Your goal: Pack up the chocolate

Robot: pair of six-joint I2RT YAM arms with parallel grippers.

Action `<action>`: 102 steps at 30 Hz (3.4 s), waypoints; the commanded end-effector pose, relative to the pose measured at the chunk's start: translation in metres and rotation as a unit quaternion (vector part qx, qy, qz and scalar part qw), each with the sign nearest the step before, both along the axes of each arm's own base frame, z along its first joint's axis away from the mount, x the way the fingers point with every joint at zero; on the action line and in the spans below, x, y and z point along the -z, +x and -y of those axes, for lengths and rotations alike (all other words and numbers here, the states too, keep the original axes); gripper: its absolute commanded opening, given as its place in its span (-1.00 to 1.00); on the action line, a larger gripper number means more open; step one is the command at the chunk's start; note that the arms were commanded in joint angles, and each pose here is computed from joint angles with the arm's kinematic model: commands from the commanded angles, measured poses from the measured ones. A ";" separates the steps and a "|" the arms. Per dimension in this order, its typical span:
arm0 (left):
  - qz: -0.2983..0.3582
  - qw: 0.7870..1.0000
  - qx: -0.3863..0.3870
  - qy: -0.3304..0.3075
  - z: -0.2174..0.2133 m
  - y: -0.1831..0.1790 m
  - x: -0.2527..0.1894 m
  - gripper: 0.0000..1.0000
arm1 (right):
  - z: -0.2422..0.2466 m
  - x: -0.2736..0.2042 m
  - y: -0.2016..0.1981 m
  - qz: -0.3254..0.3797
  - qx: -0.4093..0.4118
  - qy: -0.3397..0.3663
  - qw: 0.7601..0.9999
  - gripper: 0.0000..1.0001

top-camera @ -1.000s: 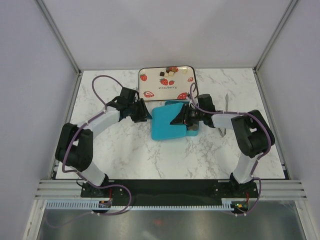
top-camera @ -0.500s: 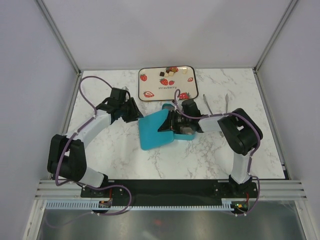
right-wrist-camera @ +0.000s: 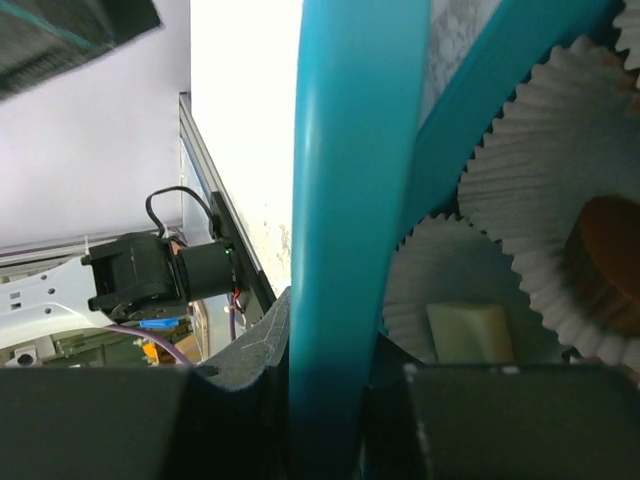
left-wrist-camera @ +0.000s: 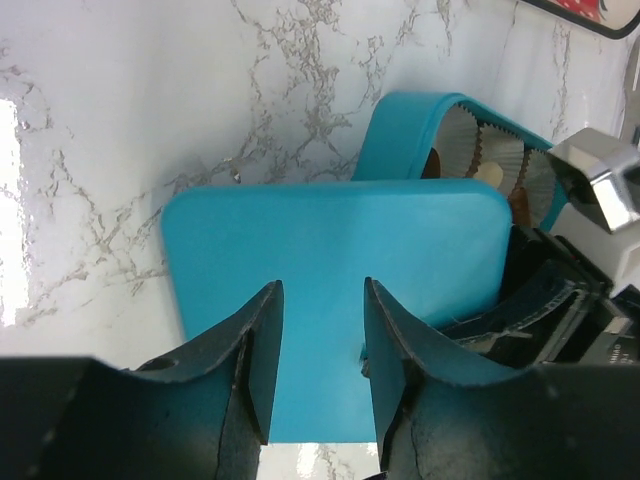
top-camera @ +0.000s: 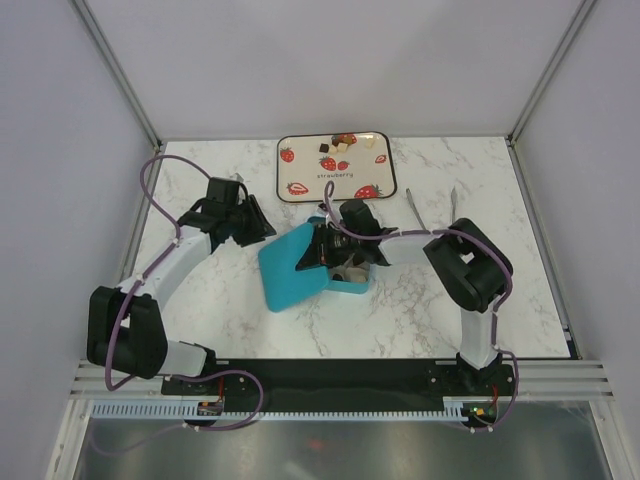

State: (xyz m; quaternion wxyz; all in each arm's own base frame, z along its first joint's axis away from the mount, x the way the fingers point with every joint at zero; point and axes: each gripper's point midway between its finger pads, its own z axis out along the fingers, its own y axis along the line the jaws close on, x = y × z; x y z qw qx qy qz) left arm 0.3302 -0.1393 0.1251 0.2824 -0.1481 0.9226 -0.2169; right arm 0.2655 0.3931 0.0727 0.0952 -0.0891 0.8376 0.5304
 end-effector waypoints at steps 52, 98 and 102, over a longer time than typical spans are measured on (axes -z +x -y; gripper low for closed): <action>-0.017 0.983 0.152 -0.098 0.078 0.016 0.031 -0.22 | 0.099 -0.057 0.054 0.029 0.178 0.124 0.976 -0.55; -0.036 0.982 0.160 -0.092 0.087 -0.003 0.042 -0.25 | 0.188 -0.042 0.059 0.064 0.267 -0.175 0.945 0.25; -0.033 0.982 0.161 -0.092 0.088 -0.003 0.041 -0.26 | 0.191 -0.051 0.062 0.072 0.279 -0.181 0.940 0.25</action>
